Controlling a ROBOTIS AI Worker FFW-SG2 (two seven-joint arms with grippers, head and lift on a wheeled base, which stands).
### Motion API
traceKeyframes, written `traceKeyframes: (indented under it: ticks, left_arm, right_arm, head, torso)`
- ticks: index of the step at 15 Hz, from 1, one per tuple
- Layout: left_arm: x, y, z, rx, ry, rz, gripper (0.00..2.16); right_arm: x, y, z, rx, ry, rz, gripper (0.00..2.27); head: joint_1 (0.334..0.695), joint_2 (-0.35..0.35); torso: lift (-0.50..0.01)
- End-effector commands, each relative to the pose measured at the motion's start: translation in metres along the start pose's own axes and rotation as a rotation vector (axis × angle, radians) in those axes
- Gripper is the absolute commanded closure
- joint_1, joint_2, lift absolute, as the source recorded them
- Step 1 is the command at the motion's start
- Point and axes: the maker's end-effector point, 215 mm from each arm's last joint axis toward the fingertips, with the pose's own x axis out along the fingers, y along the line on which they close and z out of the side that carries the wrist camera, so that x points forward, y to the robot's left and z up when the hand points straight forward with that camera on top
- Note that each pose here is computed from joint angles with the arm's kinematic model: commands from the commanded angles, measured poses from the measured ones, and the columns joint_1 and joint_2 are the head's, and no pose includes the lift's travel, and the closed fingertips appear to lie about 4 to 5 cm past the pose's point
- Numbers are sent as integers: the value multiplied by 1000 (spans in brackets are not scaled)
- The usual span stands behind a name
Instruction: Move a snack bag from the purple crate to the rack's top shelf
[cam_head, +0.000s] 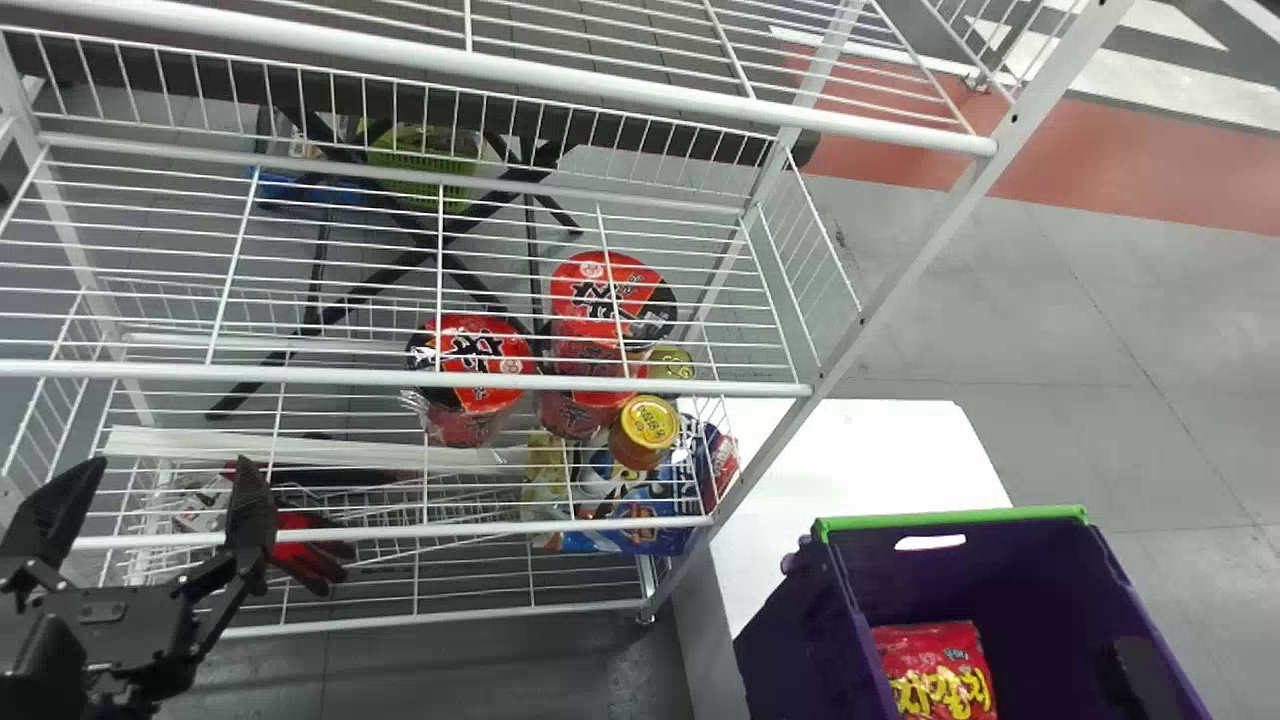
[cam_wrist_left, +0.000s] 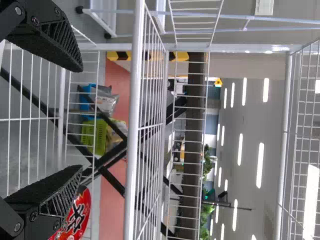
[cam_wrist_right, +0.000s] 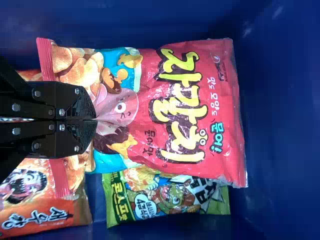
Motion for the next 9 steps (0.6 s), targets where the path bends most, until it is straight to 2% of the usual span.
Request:
traceKeyframes:
  ticks: [1, 9]
  left_arm:
    - [0, -1, 4, -3, -13, 1, 137]
    - [-3, 3, 10, -4, -24, 8, 137]
  right_arm:
    - [-4, -4, 2, 6, -17, -4, 1777]
    - [-11, -8, 5, -3, -64, 2, 1777]
  head:
    - [695, -350]
    - [695, -350]
  torso:
    - [-343]
    - [-311]
